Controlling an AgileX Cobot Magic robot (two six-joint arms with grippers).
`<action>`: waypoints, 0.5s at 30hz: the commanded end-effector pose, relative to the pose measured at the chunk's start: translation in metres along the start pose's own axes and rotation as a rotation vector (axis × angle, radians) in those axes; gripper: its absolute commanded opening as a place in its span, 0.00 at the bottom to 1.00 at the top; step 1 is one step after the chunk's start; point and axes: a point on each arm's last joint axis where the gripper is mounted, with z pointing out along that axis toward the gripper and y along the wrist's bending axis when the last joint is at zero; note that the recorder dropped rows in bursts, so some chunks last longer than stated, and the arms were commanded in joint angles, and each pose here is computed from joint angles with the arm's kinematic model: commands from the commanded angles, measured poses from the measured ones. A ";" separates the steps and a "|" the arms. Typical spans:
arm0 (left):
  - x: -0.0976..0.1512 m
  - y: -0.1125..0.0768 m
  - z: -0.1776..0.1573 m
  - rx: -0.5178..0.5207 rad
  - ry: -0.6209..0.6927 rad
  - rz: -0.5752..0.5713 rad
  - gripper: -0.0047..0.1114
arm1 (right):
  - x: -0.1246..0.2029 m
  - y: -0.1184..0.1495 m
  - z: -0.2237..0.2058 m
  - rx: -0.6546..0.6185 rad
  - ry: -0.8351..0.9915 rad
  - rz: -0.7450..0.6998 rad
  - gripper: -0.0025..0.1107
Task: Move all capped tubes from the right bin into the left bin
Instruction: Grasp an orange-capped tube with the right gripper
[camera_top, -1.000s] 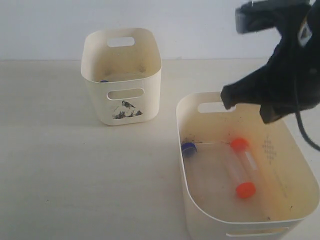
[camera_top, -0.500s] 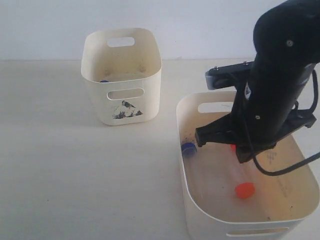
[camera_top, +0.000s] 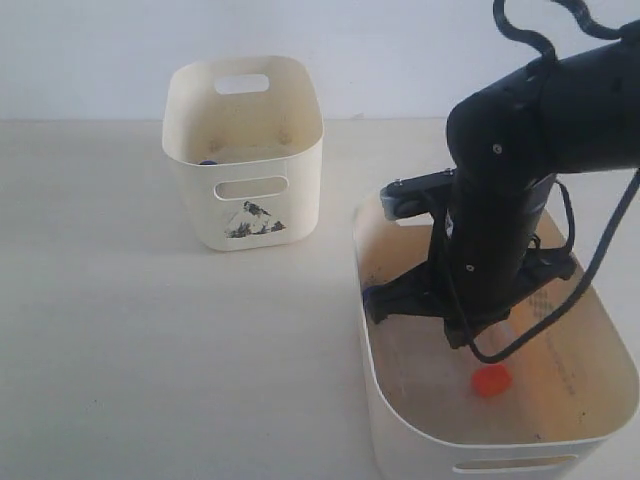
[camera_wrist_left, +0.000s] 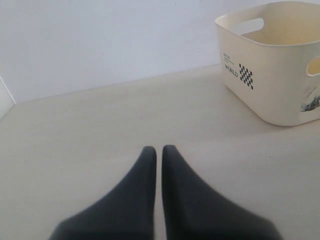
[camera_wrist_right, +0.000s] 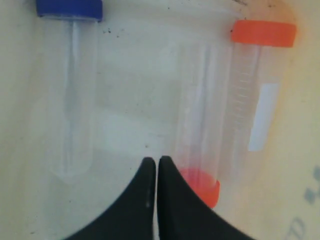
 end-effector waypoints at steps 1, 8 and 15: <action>-0.002 0.000 0.000 0.002 -0.012 -0.017 0.08 | -0.003 0.000 0.018 0.017 0.033 -0.056 0.03; -0.002 0.000 0.000 0.002 -0.012 -0.017 0.08 | -0.007 0.001 0.019 0.012 -0.005 -0.065 0.03; -0.002 0.000 0.000 0.002 -0.012 -0.017 0.08 | -0.007 -0.004 0.019 0.069 0.003 -0.122 0.03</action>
